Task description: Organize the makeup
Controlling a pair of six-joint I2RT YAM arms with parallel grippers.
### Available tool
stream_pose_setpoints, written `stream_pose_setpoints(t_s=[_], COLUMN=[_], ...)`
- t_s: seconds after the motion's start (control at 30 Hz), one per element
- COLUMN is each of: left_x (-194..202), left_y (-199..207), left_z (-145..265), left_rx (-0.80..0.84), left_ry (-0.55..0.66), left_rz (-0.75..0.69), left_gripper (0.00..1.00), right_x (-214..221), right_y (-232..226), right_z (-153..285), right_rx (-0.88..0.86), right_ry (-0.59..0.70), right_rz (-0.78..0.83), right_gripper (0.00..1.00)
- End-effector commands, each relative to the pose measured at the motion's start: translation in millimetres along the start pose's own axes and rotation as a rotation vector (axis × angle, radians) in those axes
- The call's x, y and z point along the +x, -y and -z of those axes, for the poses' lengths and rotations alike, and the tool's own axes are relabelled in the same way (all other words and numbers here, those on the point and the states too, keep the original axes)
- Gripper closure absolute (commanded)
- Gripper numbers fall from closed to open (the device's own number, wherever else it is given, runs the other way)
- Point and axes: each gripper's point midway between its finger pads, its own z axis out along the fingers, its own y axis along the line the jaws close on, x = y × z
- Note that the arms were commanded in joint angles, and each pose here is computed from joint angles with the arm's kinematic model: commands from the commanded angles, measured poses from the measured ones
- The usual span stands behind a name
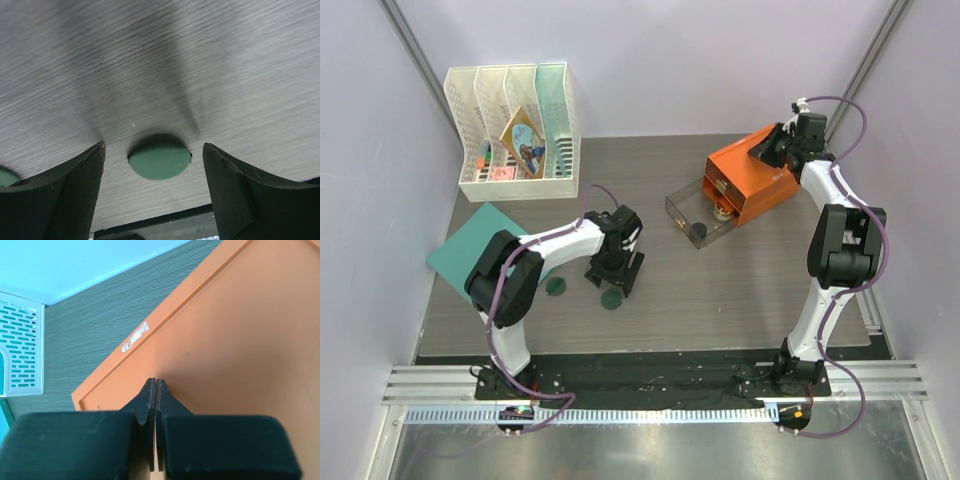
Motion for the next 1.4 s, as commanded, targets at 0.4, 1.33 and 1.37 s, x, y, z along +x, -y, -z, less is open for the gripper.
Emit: stream_pose_setpoints(t_s=[0.4, 1.33, 1.37], left_x=[29.3, -235.1, -242.3], left_y=[11.6, 158.2, 162.8], left_z=[-23.6, 86.5, 82.6], left_rx=[0.050, 0.535, 0.553], left_ry=[-0.159, 0.447, 0.451], left_rz=[0.011, 0.080, 0.087], left_gripper=[0.71, 1.00, 1.00], right_x=[226.1, 225.7, 226.3], right_y=[119.3, 119.1, 119.2], right_z=[22.4, 21.0, 21.2], right_rx=[0.421, 0.417, 0.418], right_ry=[-0.674, -0.671, -0.673], right_rz=[-0.162, -0.164, -0.164], right_gripper=[0.99, 0.99, 0.99])
